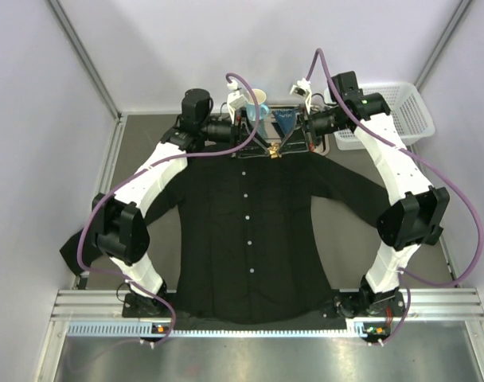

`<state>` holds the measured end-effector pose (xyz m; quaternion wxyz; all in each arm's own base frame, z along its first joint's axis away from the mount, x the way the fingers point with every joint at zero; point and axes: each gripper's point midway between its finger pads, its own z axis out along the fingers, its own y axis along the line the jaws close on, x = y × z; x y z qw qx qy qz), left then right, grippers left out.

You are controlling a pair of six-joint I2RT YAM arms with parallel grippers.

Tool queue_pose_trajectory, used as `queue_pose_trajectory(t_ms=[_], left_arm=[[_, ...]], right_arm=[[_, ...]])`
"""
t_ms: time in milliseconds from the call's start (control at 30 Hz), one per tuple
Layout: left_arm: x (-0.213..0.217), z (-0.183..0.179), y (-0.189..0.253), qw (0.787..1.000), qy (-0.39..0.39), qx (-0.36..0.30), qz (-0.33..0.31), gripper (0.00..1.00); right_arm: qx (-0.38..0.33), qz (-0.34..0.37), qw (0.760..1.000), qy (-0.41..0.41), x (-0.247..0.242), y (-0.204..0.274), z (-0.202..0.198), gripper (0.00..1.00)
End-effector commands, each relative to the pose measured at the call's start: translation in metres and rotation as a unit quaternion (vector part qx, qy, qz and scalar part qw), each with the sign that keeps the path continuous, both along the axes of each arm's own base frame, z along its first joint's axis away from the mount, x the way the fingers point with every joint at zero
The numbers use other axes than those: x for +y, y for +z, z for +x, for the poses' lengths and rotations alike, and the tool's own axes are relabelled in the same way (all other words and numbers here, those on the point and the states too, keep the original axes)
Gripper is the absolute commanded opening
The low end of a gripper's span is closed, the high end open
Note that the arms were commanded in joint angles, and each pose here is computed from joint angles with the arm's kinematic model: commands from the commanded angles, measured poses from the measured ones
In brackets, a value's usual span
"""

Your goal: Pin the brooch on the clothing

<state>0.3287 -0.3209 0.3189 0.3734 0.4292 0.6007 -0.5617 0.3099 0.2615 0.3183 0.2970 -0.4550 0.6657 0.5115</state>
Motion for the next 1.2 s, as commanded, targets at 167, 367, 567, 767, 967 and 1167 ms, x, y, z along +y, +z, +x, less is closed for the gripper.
queue_pose_trajectory(t_ms=[167, 367, 567, 767, 967, 1167], left_arm=[[0.003, -0.014, 0.029, 0.998, -0.028, -0.048, -0.033, 0.47], [0.003, -0.015, 0.028, 0.998, -0.029, -0.045, -0.034, 0.44], [0.002, -0.019, 0.028, 0.998, -0.033, -0.044, -0.039, 0.44], [0.002, -0.022, 0.030, 0.997, -0.039, -0.045, -0.042, 0.46], [0.002, -0.023, 0.033, 0.997, -0.038, -0.040, -0.045, 0.47], [0.000, -0.020, 0.036, 0.998, -0.034, -0.031, -0.053, 0.44]], right_arm=[[-0.008, 0.028, 0.999, 0.018, 0.006, 0.017, -0.006, 0.00], [-0.004, 0.030, 0.999, 0.017, 0.008, 0.018, -0.005, 0.00], [0.008, 0.031, 0.999, 0.016, 0.008, 0.017, -0.005, 0.00], [0.007, 0.031, 0.999, 0.016, 0.008, 0.016, -0.004, 0.00], [0.005, 0.028, 0.999, 0.016, 0.009, 0.013, -0.004, 0.00], [0.004, 0.027, 0.999, 0.019, 0.010, 0.012, -0.006, 0.00]])
